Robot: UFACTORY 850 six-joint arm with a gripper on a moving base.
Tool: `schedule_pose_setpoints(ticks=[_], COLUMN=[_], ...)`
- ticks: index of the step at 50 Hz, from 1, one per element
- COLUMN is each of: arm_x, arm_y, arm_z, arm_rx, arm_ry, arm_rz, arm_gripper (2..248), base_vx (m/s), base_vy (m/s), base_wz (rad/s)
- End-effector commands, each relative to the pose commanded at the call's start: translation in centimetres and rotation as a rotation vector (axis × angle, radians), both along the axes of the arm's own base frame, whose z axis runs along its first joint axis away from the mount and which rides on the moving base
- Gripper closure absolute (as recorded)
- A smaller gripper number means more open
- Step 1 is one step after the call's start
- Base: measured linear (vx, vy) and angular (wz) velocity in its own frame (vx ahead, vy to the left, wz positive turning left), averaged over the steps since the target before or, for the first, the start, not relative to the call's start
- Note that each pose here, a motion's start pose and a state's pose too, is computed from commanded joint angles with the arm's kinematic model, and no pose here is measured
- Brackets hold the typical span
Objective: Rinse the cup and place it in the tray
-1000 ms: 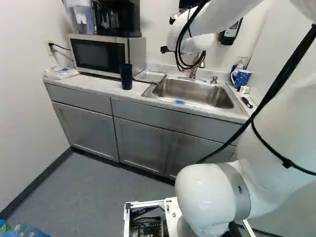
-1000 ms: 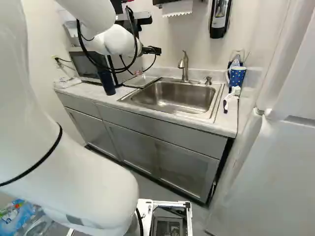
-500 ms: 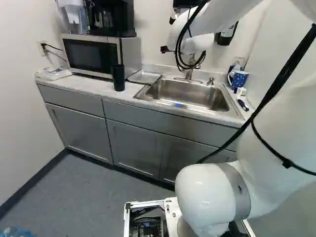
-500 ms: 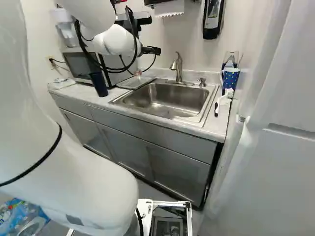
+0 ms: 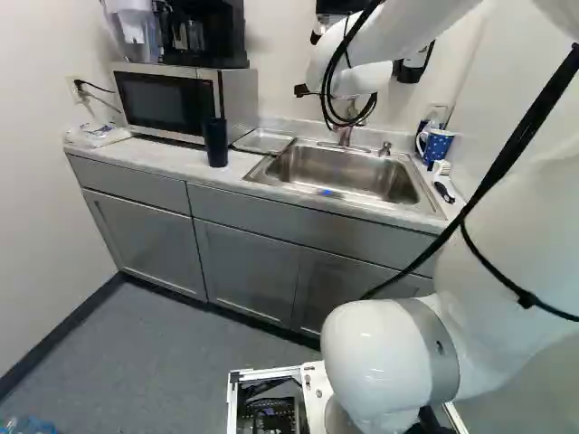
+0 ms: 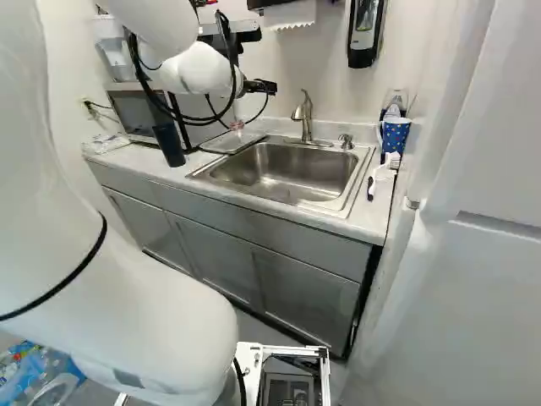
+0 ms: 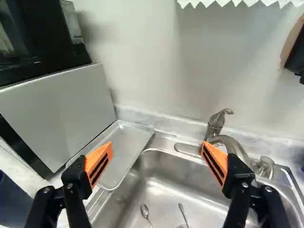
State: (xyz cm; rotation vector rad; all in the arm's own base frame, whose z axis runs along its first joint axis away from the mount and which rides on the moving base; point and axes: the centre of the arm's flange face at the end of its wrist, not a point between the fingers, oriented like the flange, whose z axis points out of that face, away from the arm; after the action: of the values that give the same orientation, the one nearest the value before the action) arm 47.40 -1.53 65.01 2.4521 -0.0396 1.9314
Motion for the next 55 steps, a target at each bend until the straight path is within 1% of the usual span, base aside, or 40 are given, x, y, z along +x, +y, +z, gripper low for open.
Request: schedule_pose_setpoints(ticks=[16,27,40,55], arm_x=[0.1,0.7,2.0,4.3], arm_y=[0.0,0.0,-0.2,-1.3], arm_z=[0.0,0.0,0.2,1.7], arm_rx=[0.000,0.000,0.000,-0.001], arm_ry=[0.000,0.001,0.001,-0.024], arm_rz=[0.000,0.000,-0.002,-0.022], arm_gripper=[3,3,3,3], base_vx=[0.000,0.000,0.000,0.000], base_vy=[0.000,0.000,0.000,0.000], base_wz=[0.000,0.000,0.000,0.000])
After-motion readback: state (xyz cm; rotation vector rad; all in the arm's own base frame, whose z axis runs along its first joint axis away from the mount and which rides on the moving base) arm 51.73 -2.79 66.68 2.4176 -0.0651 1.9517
